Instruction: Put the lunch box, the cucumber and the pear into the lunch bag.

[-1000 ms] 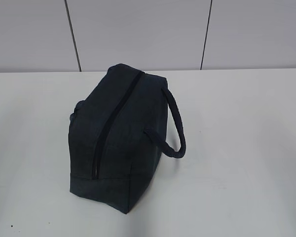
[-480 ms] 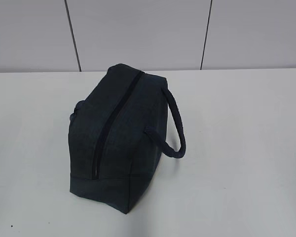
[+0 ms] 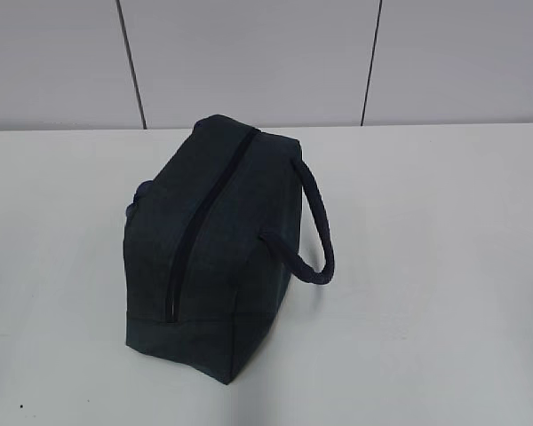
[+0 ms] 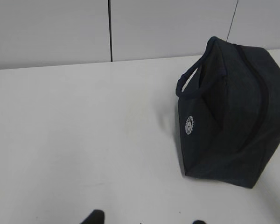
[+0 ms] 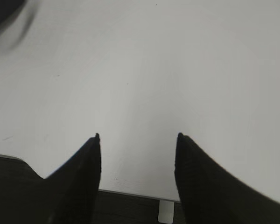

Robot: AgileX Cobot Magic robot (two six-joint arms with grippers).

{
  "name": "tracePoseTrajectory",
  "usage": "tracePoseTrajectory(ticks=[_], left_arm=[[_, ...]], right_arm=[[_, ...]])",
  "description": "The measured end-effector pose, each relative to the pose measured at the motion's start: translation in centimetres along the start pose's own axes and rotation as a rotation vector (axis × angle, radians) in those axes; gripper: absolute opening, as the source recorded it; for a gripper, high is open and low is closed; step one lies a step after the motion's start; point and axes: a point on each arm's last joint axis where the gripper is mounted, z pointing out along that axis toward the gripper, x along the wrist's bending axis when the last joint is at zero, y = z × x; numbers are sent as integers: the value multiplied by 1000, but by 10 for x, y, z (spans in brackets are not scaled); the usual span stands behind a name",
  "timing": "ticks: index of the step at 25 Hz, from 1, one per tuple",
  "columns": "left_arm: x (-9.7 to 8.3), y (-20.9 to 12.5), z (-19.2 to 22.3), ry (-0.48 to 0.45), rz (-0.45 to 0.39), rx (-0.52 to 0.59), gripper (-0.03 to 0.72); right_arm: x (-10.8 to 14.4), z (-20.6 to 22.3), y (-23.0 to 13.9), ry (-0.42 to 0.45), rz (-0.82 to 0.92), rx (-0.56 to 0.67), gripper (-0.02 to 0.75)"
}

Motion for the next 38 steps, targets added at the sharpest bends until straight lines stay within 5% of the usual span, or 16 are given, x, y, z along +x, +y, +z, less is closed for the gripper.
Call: tracePoseTrajectory(ticks=[26, 38], left_arm=[[0, -1, 4, 2, -2, -7, 297], [-2, -1, 4, 175, -98, -8, 283]], right_arm=[[0, 0, 0, -3, 2, -5, 407], [0, -11, -8, -96, 58, -90, 407]])
